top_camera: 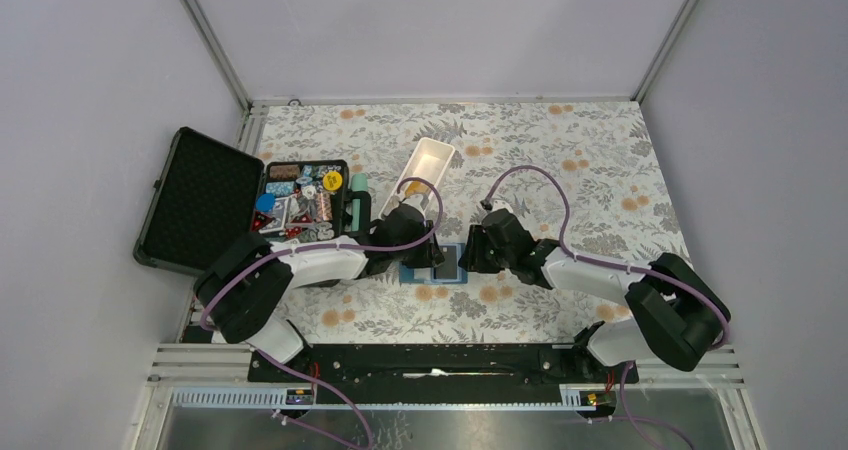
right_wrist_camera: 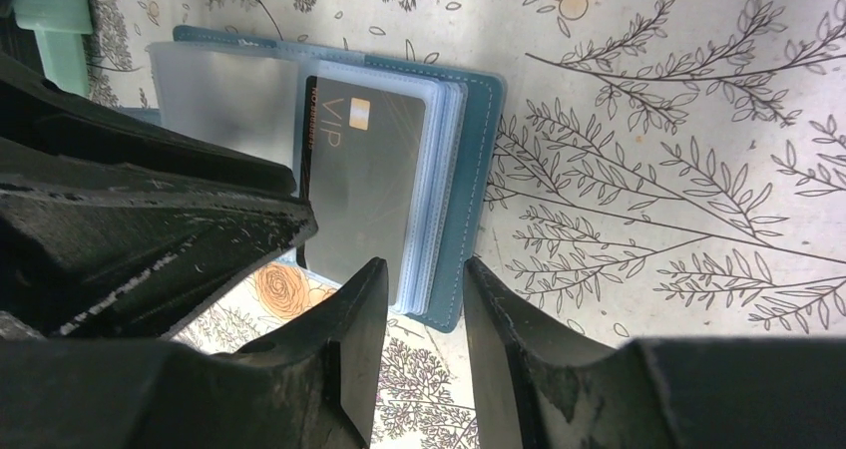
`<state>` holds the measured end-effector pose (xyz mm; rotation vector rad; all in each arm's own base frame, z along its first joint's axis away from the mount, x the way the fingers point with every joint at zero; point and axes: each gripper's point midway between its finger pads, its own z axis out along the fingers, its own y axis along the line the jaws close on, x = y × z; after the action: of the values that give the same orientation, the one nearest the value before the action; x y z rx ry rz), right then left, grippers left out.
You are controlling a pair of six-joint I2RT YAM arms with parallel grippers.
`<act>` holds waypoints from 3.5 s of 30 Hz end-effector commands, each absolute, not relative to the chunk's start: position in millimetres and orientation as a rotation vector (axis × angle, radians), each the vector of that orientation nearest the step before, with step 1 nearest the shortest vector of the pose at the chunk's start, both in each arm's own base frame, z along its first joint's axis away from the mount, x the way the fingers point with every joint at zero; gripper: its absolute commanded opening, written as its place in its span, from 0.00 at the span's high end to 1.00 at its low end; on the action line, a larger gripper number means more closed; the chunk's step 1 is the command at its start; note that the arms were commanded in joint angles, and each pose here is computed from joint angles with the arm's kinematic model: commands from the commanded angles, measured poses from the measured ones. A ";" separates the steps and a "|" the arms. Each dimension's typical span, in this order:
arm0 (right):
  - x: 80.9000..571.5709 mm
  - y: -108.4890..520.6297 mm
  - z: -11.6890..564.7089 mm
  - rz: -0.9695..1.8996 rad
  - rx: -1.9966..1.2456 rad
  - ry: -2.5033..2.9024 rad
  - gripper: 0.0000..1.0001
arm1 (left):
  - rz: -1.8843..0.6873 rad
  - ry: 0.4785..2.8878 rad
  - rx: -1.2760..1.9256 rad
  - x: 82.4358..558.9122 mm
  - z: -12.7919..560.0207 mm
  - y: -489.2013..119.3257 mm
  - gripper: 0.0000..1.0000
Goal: Put the credit cards into the card holder
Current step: Insert the credit card into the card holder, then pick up the credit card from the storage box.
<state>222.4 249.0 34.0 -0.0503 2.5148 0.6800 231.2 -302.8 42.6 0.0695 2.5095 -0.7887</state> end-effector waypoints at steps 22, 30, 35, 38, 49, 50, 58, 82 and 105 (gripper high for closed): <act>210.7 274.5 67.6 0.925 -0.142 2.411 0.53 | -0.671 2.390 -0.054 250.2 80.6 -250.1 0.38; 208.6 282.0 53.6 0.932 -0.133 2.461 0.59 | -0.623 2.429 -0.075 245.0 62.9 -237.0 0.36; 208.6 281.3 43.7 0.900 -0.132 2.495 0.60 | -0.640 2.442 -0.079 244.2 56.0 -239.8 0.33; 207.3 282.2 39.4 0.890 -0.142 2.510 0.61 | -0.638 2.449 -0.083 244.9 52.3 -239.9 0.34; 210.4 290.6 45.0 0.917 -0.153 2.484 0.66 | -0.646 2.478 -0.082 243.7 39.3 -241.9 0.54; 210.9 291.5 46.1 0.920 -0.155 2.479 0.66 | -0.645 2.480 -0.082 243.4 38.4 -241.7 0.56; 212.7 299.7 49.0 0.944 -0.171 2.468 0.70 | -0.662 2.492 -0.076 241.2 32.1 -243.7 0.73; 220.2 332.8 76.9 1.067 -0.224 2.364 0.78 | -0.755 2.514 -0.069 237.9 27.8 -255.7 0.97; 219.7 363.5 77.7 1.132 -0.295 2.361 0.72 | -0.789 2.505 -0.094 239.7 28.4 -253.6 0.96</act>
<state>215.1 343.8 57.6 -0.2574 2.4298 1.0647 236.7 -250.6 22.7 -0.0853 2.5370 -0.7410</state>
